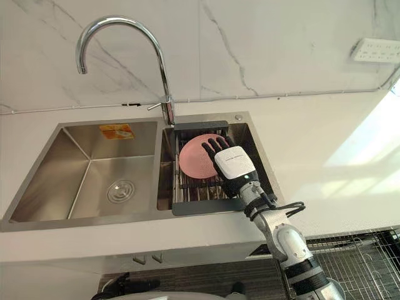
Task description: Walk over to the sink, pick up the cup, carry it to the dishwasher, place the cup inside the dishwasher, then close the dishwasher door
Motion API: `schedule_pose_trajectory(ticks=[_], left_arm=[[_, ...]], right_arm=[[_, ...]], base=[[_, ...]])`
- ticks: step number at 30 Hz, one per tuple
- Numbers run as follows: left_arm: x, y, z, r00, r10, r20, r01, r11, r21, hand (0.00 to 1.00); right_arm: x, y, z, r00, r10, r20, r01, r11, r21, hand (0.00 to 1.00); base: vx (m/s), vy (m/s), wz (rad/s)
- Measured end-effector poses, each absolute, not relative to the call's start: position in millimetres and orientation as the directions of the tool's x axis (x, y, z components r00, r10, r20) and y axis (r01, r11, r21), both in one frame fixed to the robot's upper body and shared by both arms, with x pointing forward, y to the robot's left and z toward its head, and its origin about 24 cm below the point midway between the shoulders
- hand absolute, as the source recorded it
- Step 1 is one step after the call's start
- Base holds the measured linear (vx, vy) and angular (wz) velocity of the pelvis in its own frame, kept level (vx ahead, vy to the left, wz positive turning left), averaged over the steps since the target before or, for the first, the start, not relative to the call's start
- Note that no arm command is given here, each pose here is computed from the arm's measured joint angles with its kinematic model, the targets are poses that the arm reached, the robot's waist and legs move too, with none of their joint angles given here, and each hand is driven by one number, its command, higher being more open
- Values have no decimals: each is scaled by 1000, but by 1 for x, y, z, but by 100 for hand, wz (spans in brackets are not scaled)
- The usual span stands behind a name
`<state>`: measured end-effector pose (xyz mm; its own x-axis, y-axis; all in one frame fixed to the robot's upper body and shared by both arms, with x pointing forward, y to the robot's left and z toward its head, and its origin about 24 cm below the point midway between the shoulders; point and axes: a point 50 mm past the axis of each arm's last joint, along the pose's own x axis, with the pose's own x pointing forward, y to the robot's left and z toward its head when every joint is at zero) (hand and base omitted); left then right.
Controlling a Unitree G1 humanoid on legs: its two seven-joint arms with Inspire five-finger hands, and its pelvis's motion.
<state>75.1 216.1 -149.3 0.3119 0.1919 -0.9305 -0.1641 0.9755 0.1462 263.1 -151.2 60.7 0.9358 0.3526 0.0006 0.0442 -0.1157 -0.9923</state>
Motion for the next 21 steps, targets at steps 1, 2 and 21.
schedule_pose_trajectory(ticks=[1,2,21], left_arm=[[75,216,-150,308,198,-931,-162,975,154,100],[75,217,-150,308,199,-930,-161,975,156,100],[75,227,-151,311,252,-916,-166,964,208,100]], right_arm=[[265,-151,54,942,335,-19,31,-144,-989,100],[266,-152,53,944,330,-22,27,-144,-989,100],[282,-140,29,947,316,57,149,-275,-950,0]], base=[[-38,0,7],[-42,0,11],[-49,5,3]])
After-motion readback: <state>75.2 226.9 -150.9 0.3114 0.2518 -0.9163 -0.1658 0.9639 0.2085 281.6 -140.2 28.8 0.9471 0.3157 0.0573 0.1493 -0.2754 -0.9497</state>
